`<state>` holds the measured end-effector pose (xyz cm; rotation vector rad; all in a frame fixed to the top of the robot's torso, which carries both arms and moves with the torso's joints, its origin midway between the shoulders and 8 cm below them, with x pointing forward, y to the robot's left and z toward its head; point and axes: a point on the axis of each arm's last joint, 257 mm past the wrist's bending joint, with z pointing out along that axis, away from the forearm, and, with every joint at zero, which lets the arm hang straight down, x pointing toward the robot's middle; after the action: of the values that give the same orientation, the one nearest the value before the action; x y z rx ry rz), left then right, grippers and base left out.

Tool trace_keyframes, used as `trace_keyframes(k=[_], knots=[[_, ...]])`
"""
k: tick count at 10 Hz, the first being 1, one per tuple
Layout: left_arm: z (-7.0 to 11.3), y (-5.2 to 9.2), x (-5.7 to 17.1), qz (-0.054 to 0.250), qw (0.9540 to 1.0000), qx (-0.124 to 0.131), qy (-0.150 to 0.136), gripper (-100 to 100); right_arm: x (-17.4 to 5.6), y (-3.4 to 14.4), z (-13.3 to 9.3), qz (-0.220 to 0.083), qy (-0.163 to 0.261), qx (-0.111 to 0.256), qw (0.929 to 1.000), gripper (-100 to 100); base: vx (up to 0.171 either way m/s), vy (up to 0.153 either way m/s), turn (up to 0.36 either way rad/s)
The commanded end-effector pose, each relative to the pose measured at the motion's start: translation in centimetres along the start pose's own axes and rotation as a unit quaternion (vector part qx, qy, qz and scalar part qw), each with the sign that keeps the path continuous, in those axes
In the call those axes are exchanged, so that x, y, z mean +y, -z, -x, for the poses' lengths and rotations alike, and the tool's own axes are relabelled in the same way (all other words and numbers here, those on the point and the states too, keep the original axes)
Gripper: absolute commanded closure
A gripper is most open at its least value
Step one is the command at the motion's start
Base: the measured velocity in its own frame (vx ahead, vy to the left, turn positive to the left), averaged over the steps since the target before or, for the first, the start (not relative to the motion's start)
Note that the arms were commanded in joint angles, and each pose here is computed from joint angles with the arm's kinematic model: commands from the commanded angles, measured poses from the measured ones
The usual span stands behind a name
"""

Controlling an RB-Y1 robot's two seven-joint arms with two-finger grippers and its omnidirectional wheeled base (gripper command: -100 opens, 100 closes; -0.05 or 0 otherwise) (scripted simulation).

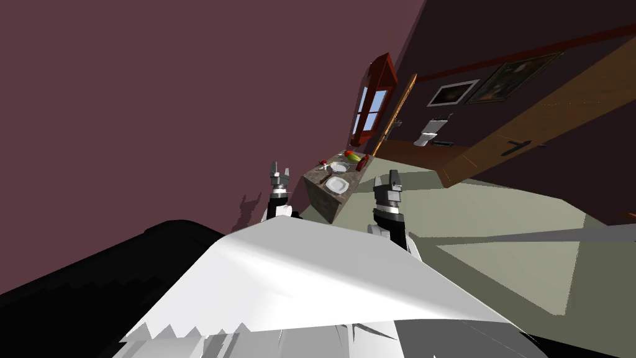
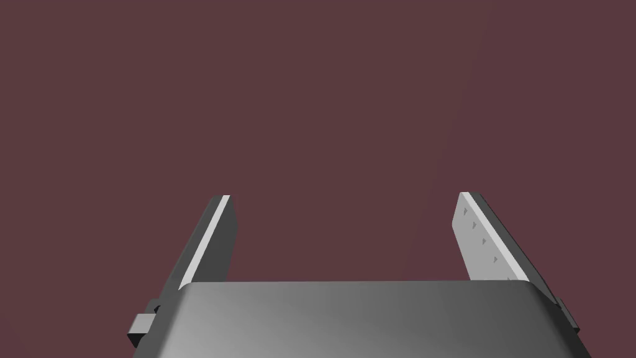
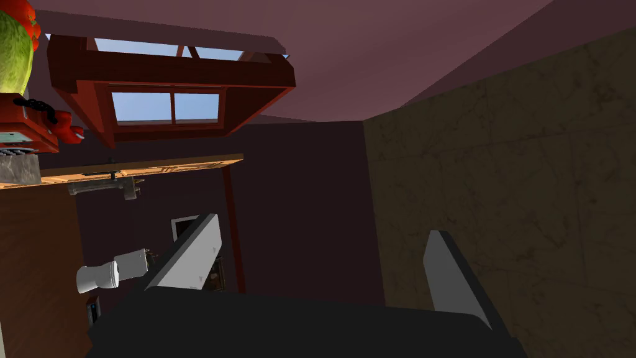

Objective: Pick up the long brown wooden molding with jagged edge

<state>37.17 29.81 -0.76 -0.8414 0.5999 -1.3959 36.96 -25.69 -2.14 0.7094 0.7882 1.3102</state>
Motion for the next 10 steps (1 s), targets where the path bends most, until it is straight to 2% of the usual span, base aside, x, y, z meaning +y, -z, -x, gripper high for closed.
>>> trace_keyframes(k=[1, 4, 6, 7, 8, 9, 10], knots=[[-0.4, 0.2, 0.5, 0.008, 0.9998, 0.018, -0.005, -100, 0.0, 0.0, 0.0, 0.000, 0.000, 0.000, 1.0000, 0, -0.004, -0.011, -0.051], [-1.3, 0.7, 1.8, 0.026, 0.9984, 0.050, -0.010, -100, 0.0, 0.0, 0.0, 0.000, 0.000, 0.000, 1.0000, 0, -0.019, -0.033, -0.072], [-2.2, 1.8, 3.7, 0.052, 0.9954, 0.080, -0.008, -100, 0.0, 0.0, 0.0, 0.000, 0.000, 0.000, 1.0000, 0, -0.025, -0.041, -0.106], [-2.3, 1.8, 3.7, 0.053, 0.9945, 0.089, -0.013, -100, 0.0, 0.0, 0.0, 0.000, 0.000, 0.000, 1.0000, 0, -0.022, -0.033, -0.049], [-2.9, 2.6, 4.9, 0.070, 0.9921, 0.104, -0.011, -100, 0.0, 0.0, 0.0, 0.000, 0.000, 0.000, 1.0000, 0, -0.010, -0.034, -0.098], [-2.9, 2.6, 4.9, 0.071, 0.9913, 0.110, -0.014, -100, 0.0, 0.0, 0.0, 0.000, 0.000, 0.000, 1.0000, 0, -0.010, -0.029, -0.053], [-3.4, 3.6, 6.2, 0.089, 0.9878, 0.127, -0.012, -100, 0.0, 0.0, 0.0, 0.000, 0.000, 0.000, 1.0000, 0, -0.020, -0.048, -0.118]])
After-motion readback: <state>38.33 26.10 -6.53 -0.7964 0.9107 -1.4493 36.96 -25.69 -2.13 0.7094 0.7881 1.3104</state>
